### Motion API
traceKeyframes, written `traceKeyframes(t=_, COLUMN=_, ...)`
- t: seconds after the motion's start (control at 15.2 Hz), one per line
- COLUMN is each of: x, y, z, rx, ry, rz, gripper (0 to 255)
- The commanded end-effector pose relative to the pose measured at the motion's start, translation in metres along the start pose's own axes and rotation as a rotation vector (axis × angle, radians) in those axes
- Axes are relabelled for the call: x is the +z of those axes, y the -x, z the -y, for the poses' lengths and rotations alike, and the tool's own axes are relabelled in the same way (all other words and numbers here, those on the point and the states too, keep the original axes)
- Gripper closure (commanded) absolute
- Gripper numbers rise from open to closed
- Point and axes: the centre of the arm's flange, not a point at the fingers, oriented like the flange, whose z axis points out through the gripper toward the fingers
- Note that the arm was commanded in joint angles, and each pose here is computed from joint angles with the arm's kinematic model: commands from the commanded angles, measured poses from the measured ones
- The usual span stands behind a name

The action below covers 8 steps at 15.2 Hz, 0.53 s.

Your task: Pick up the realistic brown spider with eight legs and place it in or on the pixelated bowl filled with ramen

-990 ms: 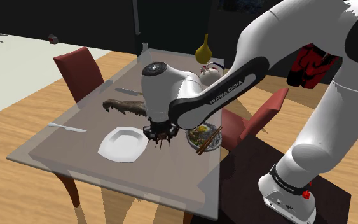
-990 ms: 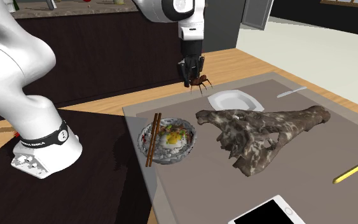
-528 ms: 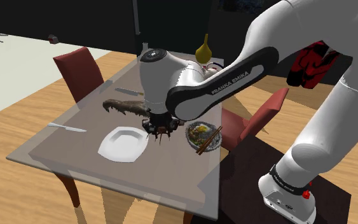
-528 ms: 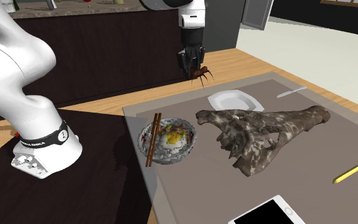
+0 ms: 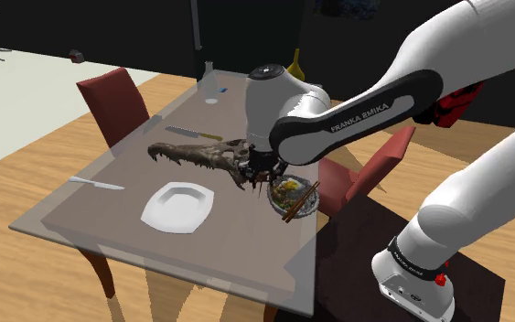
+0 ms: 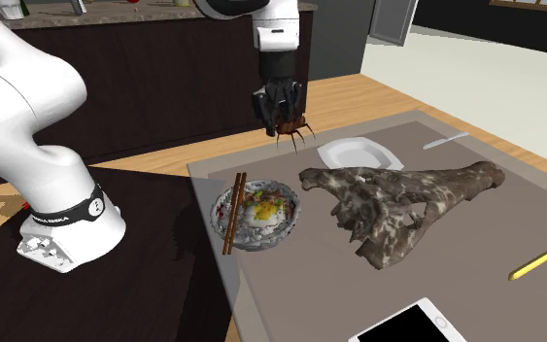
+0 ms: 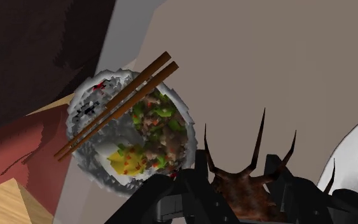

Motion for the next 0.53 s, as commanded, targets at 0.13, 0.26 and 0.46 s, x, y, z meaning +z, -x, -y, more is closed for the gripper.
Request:
traceKeyframes(t=0.13, x=0.004, y=-0.018, z=-0.05, rx=-0.002, ry=-0.002, rz=0.001, gripper=255)
traceKeyframes(t=0.26, x=0.006, y=-0.026, z=-0.074, rx=-0.002, ry=-0.002, rz=0.001, gripper=255)
traceKeyframes(t=0.46, x=0.01, y=-0.039, z=-0.112, rx=-0.002, ry=-0.002, rz=0.001, gripper=255)
